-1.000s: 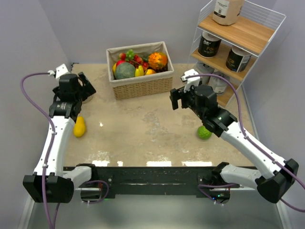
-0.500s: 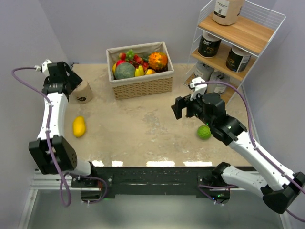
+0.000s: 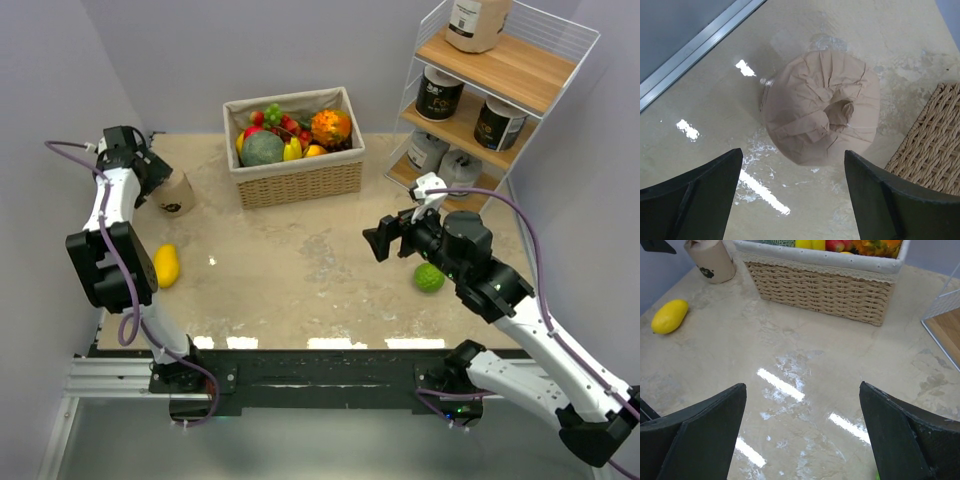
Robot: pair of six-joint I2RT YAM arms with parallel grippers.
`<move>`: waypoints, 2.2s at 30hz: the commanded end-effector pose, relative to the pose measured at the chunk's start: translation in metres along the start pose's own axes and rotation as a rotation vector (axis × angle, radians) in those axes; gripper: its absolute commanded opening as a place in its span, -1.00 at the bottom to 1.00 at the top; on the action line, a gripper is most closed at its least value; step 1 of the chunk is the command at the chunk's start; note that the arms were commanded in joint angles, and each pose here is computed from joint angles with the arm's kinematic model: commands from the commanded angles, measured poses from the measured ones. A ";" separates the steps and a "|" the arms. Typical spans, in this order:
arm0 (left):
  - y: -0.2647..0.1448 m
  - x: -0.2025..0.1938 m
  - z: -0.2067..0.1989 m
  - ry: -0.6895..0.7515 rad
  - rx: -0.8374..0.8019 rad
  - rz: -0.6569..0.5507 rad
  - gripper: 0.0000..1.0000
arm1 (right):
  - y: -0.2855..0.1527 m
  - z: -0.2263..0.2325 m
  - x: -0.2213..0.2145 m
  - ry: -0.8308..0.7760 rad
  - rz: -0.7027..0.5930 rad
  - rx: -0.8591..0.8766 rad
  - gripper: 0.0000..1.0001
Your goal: Place and organize the paper towels onto the shelf
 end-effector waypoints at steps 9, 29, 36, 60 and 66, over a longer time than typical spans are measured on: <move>0.031 0.028 0.004 0.015 0.046 -0.060 0.64 | 0.016 0.007 -0.002 0.007 -0.002 0.039 0.97; 0.036 0.015 0.000 0.103 -0.016 0.004 -0.07 | 0.025 0.001 -0.010 0.025 0.053 -0.006 0.97; -0.003 0.004 0.011 0.131 -0.024 -0.005 -0.10 | 0.025 -0.009 -0.021 0.037 0.093 -0.070 0.97; -0.194 -0.157 -0.095 0.725 -0.461 0.030 -0.12 | -0.002 -0.029 -0.015 0.170 0.066 -0.264 0.97; -0.214 -0.223 -0.149 0.837 -0.615 0.051 -0.13 | -0.011 -0.034 -0.015 0.198 0.048 -0.297 0.98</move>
Point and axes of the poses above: each gripper's point midway between its finger pads, its own y axis out along the fingers, its own z axis along the line the jaws close on, x = y × z, the point moved 3 cm from there along -y, back along the fingers, and after that the axes turned 7 degrees about y, right-handed, at the moved point
